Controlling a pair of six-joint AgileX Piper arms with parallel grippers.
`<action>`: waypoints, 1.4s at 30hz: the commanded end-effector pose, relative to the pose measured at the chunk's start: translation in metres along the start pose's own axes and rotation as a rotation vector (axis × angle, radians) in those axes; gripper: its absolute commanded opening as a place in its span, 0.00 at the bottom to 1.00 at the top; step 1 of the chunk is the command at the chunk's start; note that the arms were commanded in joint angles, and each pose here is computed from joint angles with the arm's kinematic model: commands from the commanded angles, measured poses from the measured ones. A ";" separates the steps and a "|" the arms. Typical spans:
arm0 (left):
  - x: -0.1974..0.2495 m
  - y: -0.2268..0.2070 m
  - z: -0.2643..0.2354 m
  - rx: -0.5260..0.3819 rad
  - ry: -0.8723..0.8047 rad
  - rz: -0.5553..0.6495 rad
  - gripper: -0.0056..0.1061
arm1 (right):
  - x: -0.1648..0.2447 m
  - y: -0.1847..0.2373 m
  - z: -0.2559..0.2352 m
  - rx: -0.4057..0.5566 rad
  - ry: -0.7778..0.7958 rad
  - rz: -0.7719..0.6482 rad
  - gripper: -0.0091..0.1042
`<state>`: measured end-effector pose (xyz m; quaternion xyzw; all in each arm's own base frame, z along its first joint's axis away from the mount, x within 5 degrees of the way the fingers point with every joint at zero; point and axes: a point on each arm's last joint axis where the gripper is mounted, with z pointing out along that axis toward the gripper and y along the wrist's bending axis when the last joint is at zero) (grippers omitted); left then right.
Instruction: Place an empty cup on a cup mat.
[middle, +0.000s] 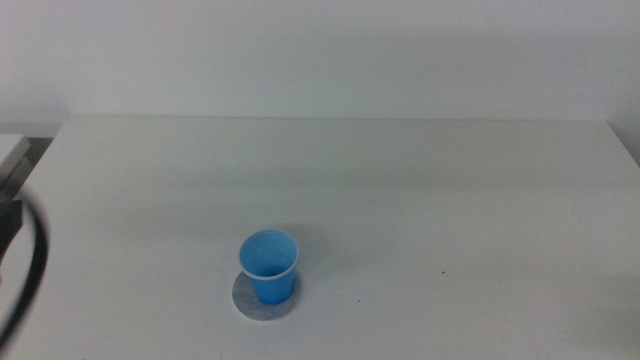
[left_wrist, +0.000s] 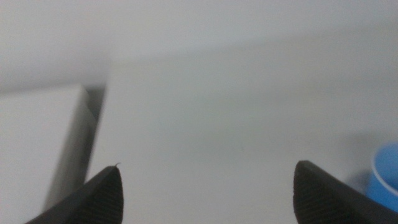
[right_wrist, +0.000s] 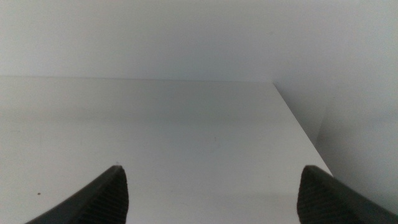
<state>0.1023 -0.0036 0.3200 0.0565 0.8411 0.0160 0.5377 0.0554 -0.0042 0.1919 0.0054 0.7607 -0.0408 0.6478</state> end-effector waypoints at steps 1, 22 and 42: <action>0.013 -0.001 -0.007 -0.022 -0.129 -0.014 0.89 | 0.000 0.000 0.000 0.002 -0.008 -0.011 0.90; 0.110 -0.011 -0.005 -0.026 -0.365 -0.081 0.89 | 0.000 0.000 0.000 0.002 -0.008 -0.011 0.90; 0.131 -0.013 0.010 -0.026 -0.332 -0.078 0.89 | 0.000 0.000 0.000 0.002 -0.008 -0.011 0.90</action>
